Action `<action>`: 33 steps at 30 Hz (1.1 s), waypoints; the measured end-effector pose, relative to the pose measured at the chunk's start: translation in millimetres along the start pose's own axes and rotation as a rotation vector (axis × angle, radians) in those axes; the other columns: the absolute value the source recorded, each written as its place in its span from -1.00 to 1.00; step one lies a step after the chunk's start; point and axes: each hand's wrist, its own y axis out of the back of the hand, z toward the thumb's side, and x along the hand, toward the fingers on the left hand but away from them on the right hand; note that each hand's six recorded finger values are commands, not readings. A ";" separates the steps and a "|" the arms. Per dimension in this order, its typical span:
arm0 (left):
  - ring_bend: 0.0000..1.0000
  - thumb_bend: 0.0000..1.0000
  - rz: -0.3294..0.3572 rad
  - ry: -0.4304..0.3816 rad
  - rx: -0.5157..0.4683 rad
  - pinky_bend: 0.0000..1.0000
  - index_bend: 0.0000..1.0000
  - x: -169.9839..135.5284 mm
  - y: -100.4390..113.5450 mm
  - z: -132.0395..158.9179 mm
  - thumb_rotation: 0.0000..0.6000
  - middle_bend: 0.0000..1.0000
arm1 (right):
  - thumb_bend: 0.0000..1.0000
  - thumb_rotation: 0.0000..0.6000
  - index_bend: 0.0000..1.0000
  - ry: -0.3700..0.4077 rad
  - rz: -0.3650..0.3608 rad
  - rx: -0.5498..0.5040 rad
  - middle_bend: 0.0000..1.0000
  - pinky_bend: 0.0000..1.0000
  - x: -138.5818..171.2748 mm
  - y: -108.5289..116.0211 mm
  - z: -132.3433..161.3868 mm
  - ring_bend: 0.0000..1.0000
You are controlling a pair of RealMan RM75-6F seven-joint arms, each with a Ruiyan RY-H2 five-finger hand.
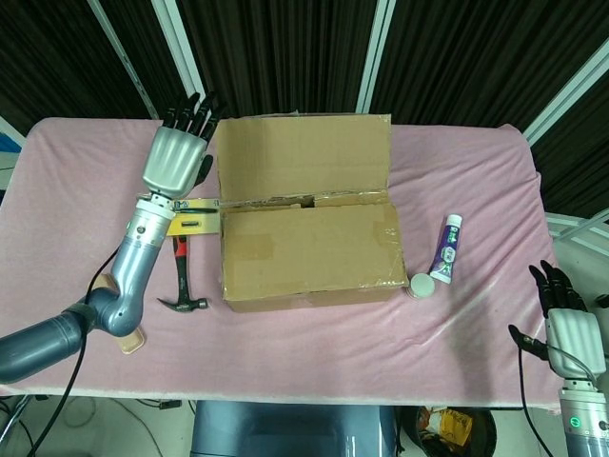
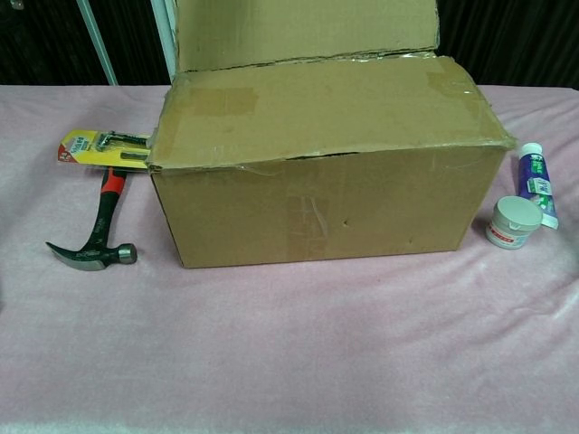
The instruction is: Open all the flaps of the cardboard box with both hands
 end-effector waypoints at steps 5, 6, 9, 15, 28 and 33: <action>-1.00 -0.70 -0.003 0.017 -0.064 -1.00 -1.00 -32.8 1.5 -22.1 1.00 -1.00 | -0.43 1.00 -1.00 -0.005 -0.008 -0.002 -1.00 -0.55 -1.3 4.0 0.9 -0.99; -1.00 -0.71 -0.004 0.022 -0.080 -1.00 -1.00 -40.9 2.3 -26.8 1.00 -1.00 | -0.43 1.00 -1.00 -0.005 -0.010 -0.003 -1.00 -0.55 -1.6 5.1 1.6 -0.99; -1.00 -0.72 -0.011 0.044 -0.134 -1.00 -1.00 -72.7 4.9 -45.5 1.00 -1.00 | -0.43 1.00 -1.00 0.000 -0.019 -0.004 -1.00 -0.55 -2.8 9.7 5.6 -0.99; -1.00 -0.72 -0.067 0.102 -0.202 -1.00 -1.00 -150.4 2.6 -81.8 1.00 -1.00 | -0.43 1.00 -1.00 0.032 -0.044 -0.019 -1.00 -0.55 -10.2 25.0 22.9 -0.99; -1.00 -0.72 -0.162 0.181 -0.207 -1.00 -1.00 -268.2 -13.4 -117.7 1.00 -1.00 | 0.48 1.00 -1.00 0.192 -0.025 -0.031 -0.88 -0.55 -54.4 53.3 91.4 -0.88; -1.00 -0.72 -0.175 0.167 -0.212 -1.00 -1.00 -286.7 -22.5 -119.6 1.00 -1.00 | 0.84 1.00 -0.97 0.292 0.016 -0.028 -0.88 -0.55 -76.8 56.0 130.9 -0.88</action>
